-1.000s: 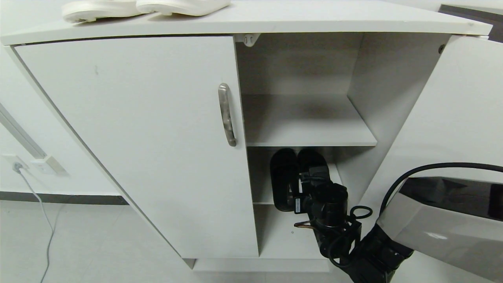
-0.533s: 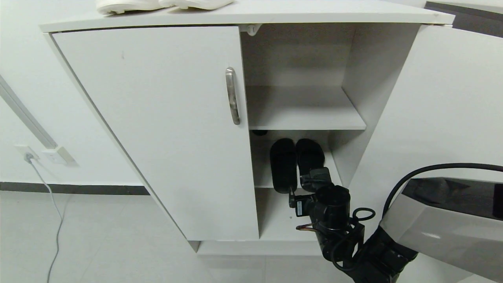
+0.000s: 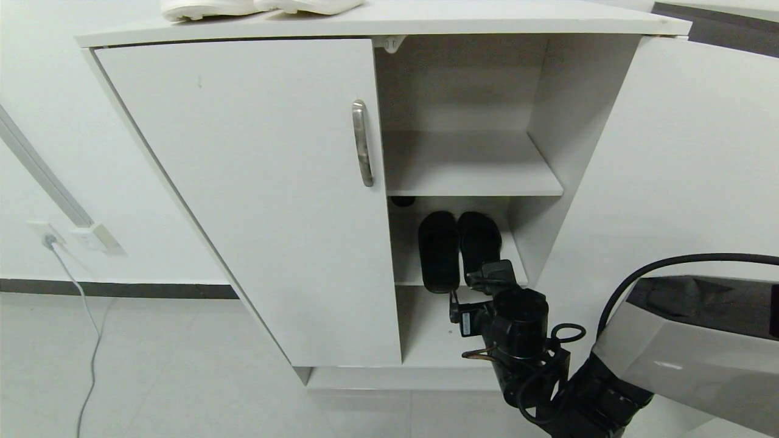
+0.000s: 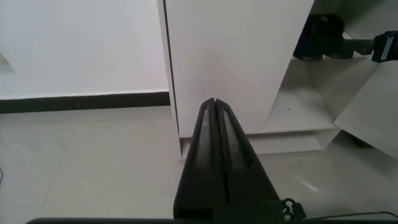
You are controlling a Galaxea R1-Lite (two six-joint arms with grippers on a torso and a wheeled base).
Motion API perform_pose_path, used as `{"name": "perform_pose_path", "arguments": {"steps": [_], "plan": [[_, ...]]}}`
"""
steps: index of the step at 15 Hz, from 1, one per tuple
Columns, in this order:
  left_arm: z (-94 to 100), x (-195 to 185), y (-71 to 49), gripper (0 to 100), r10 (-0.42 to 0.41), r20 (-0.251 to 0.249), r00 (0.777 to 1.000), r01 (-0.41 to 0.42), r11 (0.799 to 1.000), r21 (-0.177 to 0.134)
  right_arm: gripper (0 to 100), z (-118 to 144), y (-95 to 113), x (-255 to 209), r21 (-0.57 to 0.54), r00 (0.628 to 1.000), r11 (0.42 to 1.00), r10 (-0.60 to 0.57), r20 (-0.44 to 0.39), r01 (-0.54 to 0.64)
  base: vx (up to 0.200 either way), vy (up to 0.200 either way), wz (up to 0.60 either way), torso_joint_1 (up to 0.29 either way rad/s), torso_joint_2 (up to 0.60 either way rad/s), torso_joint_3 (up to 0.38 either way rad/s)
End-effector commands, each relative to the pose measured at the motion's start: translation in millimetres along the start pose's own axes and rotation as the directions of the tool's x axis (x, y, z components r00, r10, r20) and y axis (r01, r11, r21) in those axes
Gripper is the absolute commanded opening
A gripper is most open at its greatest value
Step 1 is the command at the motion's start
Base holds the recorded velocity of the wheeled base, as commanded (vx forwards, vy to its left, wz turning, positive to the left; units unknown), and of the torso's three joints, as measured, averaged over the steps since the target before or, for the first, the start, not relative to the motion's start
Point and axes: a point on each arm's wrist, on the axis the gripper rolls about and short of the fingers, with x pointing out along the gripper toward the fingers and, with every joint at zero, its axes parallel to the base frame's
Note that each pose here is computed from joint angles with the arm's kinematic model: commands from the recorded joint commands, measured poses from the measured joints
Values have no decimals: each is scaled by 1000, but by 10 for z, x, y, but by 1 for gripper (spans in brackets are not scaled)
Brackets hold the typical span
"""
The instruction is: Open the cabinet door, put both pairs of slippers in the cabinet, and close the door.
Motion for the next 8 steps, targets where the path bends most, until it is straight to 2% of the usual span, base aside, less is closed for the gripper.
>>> {"name": "perform_pose_path", "arguments": {"steps": [1,3,8], "plan": [[0,0,0,0,0,0,1000,0,1000,2,100,2,-3,-5,-2,1000,1000,1,1,-1,0,0,0,0,0,0],[0,0,0,0,0,0,1000,0,1000,2,100,2,-3,-5,-2,1000,1000,1,1,-1,0,0,0,1,-1,45],[0,0,0,0,0,0,1000,0,1000,0,100,2,-12,2,-14,1000,1000,-3,1,3,0,0,0,3,0,183]]}}
